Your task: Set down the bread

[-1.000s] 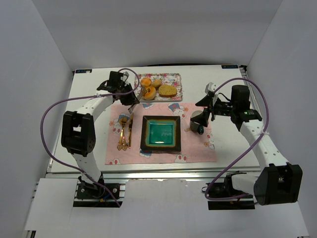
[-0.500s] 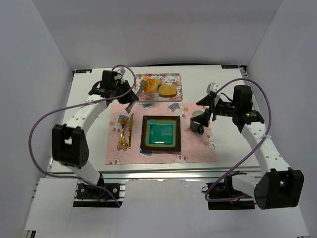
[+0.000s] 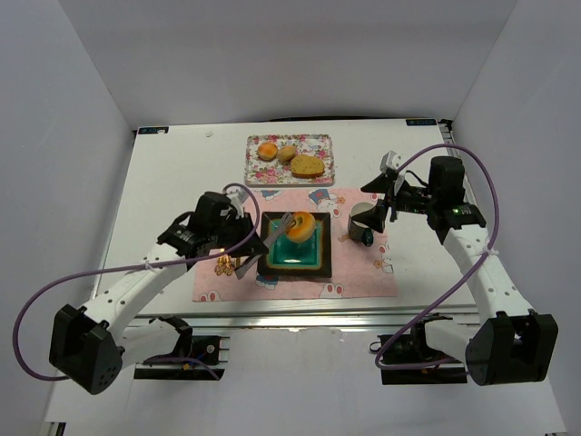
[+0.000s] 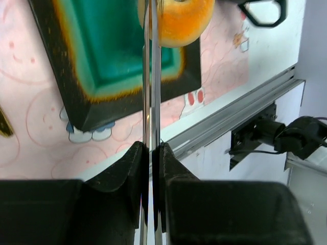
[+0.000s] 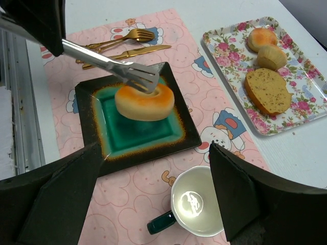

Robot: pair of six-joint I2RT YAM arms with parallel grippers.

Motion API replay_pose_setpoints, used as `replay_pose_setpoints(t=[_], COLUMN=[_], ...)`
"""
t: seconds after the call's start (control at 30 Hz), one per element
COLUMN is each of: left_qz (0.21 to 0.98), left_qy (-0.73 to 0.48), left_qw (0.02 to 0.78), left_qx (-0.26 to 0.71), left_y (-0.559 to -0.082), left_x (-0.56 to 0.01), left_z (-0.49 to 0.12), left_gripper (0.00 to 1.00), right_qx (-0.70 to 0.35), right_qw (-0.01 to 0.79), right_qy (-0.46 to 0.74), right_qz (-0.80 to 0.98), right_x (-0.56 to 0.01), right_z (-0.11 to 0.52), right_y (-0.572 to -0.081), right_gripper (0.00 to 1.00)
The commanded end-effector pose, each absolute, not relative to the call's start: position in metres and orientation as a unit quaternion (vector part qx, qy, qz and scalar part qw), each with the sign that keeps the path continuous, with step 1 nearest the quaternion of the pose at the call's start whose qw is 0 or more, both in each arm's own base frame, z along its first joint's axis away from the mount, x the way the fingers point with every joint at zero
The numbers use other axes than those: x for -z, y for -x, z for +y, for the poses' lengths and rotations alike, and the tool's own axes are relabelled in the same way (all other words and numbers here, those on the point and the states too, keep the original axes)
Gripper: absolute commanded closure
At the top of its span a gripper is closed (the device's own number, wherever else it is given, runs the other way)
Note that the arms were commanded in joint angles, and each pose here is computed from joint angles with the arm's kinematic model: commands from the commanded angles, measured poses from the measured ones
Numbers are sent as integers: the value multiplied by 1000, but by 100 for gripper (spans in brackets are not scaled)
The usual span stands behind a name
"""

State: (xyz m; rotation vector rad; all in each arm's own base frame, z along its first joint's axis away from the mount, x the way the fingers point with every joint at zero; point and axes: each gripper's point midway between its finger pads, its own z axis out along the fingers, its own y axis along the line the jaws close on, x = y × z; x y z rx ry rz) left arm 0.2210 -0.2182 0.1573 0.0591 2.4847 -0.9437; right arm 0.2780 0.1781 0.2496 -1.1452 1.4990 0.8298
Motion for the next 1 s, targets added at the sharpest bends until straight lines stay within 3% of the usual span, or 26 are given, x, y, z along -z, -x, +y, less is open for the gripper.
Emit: replay_pose_setpoints(t=[0.0,0.1,0.23,0.33,0.73,0.97], left_qz=[901,898,898,899,900,905], left_qy=[3,6,0,-5,-11,-21], left_qw=[263,270,273,275,289,289], left_qx=[345,346,345,340,325,312], left_y=[-219,-220,-222,-222,-225,-230], left_x=[-159,-154,-150,-149,-160,-165], left_z=[-218,-224,-232,-234,-229,-229], left_gripper=[96,89,69,61,50,49], right_qx=[-352,-355,-354,-353,-354,-354], right_qw=[518,513,513,512,511,512], right_qy=[484,482,483,482,480,481], right_qz=[612,615,615,617,619,617], right_x=[-258,-256,-256,-256,-252,-253], right_z=[180,179,179,179,178,178], right_y=[-277,-277,-276,-275,-272,-272], right_gripper=[11,11,10,11,11,11])
